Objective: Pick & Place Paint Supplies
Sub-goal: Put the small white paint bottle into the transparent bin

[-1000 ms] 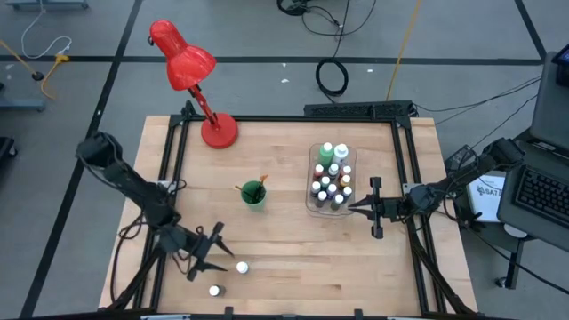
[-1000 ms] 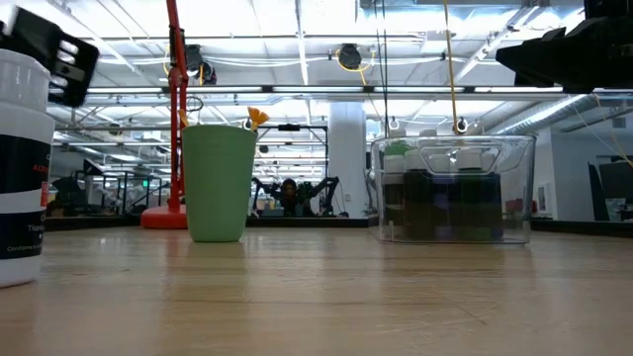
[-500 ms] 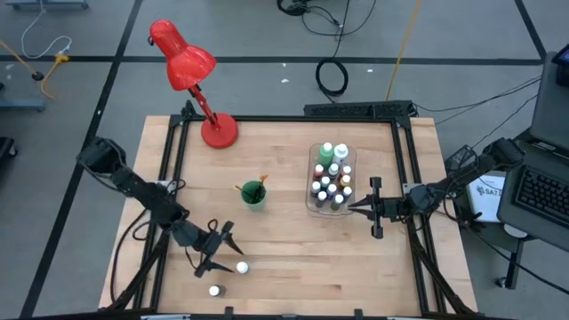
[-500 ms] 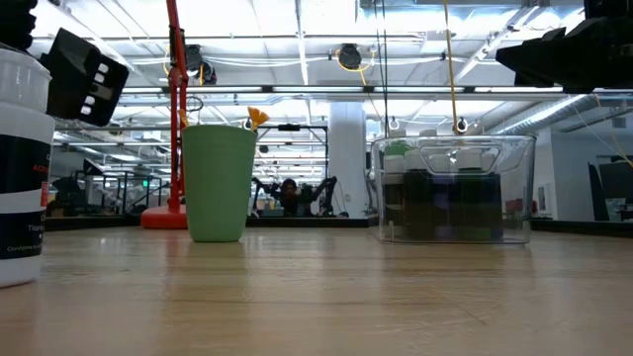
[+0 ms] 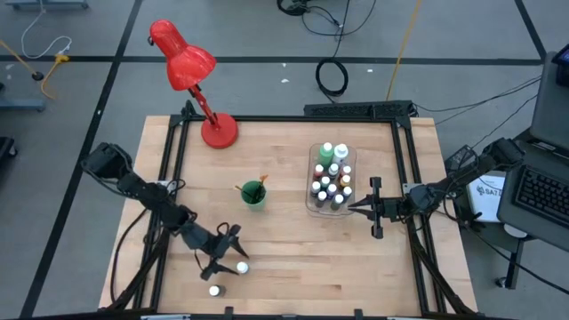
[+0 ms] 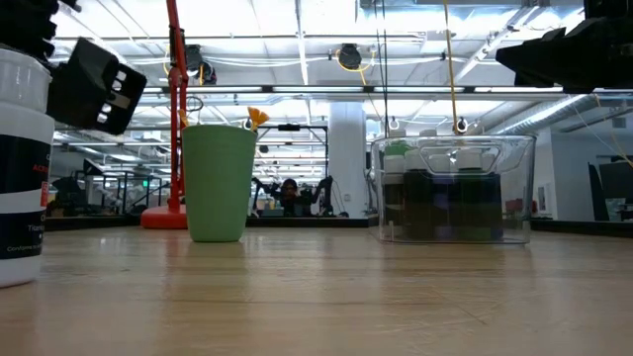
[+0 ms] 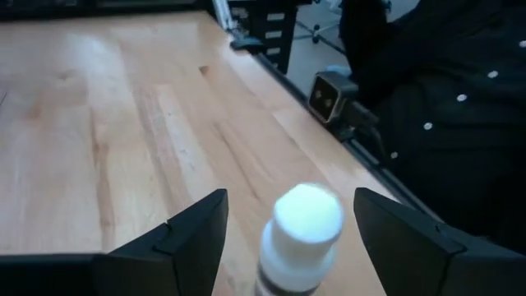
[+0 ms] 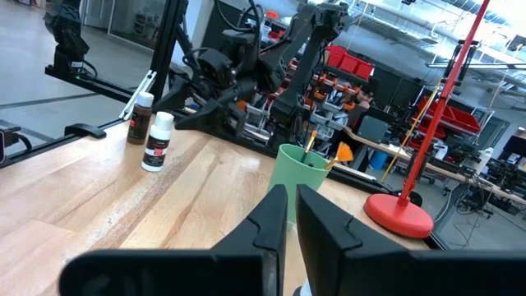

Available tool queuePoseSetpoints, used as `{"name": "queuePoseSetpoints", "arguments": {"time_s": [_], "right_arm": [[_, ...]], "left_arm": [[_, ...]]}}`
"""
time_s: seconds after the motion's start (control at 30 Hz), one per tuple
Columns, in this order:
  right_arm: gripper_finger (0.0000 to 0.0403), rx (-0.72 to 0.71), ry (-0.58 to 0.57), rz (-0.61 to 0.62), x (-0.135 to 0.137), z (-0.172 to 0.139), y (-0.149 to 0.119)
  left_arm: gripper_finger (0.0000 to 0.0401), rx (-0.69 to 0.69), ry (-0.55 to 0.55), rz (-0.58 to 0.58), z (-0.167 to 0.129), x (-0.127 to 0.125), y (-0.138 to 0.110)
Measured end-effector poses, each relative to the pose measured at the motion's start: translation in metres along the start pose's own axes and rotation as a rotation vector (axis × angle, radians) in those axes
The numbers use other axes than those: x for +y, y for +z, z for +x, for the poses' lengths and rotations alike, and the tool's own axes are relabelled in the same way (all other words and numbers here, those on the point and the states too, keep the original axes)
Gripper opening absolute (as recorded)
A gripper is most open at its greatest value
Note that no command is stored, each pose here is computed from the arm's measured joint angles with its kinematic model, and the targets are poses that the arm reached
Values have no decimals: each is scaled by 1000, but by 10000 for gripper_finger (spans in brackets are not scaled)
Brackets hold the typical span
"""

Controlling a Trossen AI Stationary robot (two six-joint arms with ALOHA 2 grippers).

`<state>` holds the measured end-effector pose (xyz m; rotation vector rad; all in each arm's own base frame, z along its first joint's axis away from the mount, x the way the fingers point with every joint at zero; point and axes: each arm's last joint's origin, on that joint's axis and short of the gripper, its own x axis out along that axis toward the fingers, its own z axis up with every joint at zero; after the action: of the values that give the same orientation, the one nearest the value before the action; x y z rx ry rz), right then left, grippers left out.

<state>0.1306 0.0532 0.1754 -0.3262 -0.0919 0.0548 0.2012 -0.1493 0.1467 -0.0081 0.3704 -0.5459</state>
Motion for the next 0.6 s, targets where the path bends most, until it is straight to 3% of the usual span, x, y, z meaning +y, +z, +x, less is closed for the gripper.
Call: {"name": "queuePoseSetpoints", "arguments": {"time_s": [0.6], "right_arm": [[22,0,0,-2,0,0,0]], "left_arm": [[266,33,-8,-68,1,2,0]]}}
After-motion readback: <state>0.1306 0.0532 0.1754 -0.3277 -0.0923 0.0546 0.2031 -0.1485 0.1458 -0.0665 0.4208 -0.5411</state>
